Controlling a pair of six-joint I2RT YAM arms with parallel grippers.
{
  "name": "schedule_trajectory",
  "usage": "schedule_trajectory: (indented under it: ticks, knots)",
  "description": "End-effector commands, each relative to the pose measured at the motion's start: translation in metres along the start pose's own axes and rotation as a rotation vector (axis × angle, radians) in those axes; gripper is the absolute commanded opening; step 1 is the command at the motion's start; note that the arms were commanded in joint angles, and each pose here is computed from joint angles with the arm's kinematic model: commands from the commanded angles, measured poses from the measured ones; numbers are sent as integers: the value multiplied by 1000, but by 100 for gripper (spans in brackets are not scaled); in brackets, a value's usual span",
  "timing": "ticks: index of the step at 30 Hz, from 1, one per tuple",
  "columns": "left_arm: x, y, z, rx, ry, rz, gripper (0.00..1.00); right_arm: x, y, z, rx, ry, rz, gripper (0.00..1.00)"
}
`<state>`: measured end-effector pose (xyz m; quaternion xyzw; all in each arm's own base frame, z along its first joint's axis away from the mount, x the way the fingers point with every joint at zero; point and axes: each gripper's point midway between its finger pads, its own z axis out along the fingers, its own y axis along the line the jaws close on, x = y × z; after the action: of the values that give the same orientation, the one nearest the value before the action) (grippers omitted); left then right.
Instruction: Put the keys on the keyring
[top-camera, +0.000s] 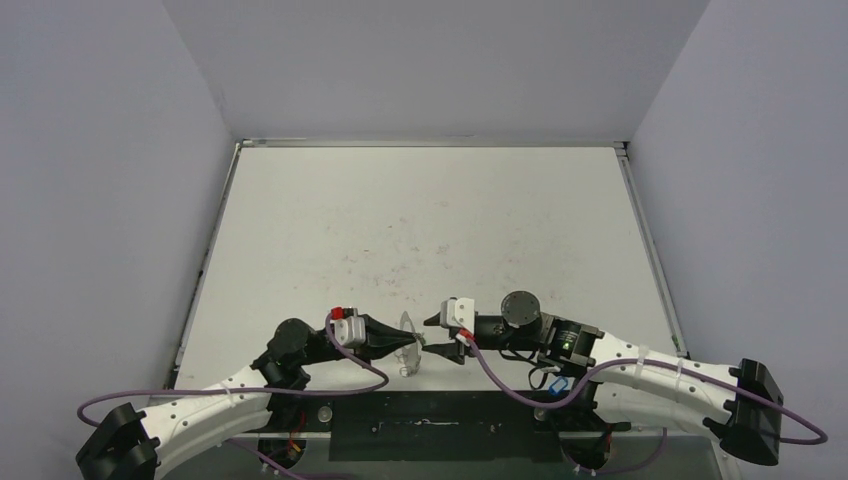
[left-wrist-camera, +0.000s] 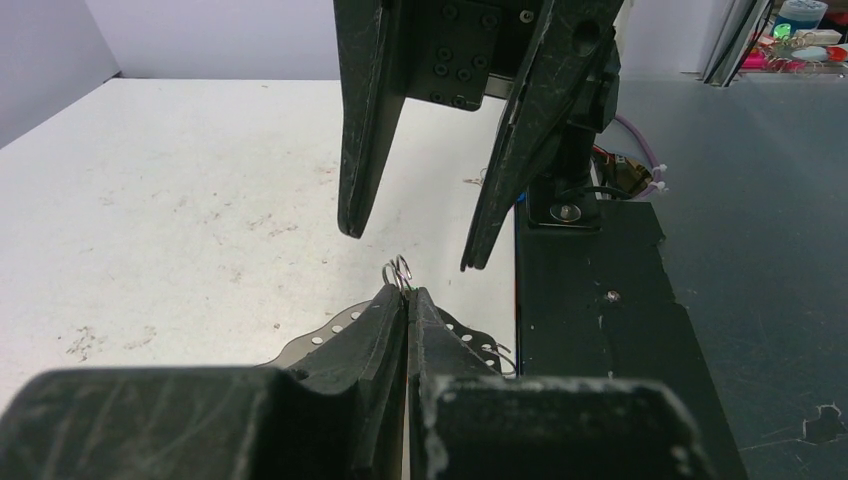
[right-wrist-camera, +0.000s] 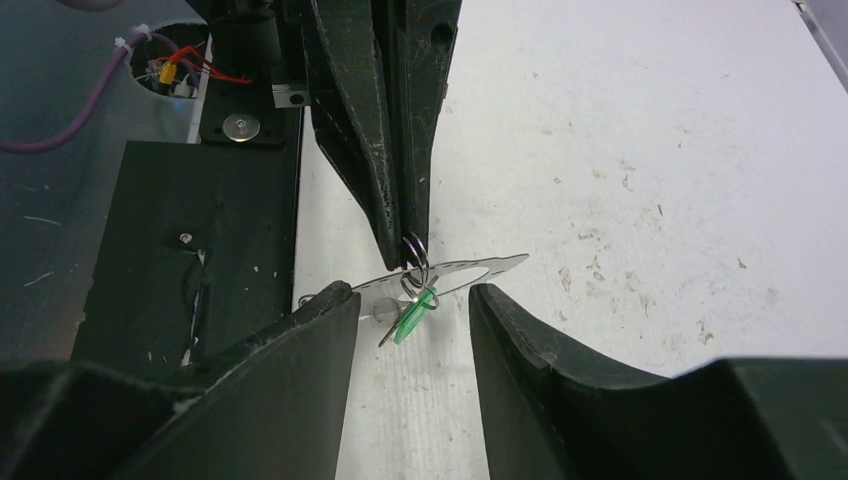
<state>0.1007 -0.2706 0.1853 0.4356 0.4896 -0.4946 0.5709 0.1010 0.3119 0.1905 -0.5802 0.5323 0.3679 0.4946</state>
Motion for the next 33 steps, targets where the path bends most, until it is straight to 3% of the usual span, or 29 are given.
schedule_trajectory:
  ticks: [1, 5, 9, 15, 20, 25, 33]
  knots:
    - [-20, -6, 3, 36, -67, 30, 0, -25, -3, 10, -17, -97, -35, 43]
    - [-20, -6, 3, 38, -66, 29, 0, -19, -3, 17, -30, -70, -30, 34]
    - [-20, -6, 3, 36, -67, 30, 0, -18, -3, 18, -36, -63, -27, 14]
    - [-20, -6, 2, 33, -66, 29, 0, -21, -2, 16, -37, -78, -31, 0]
    - [-19, -5, 2, 32, -64, 29, 0, -24, -1, 16, -44, -90, -28, 0]
    - [-20, -6, 2, 33, -67, 31, 0, -23, -2, 17, -39, -84, -20, 17]
    - [-21, -5, 3, 33, -63, 28, 0, -23, -6, 18, -23, -69, -9, 17]
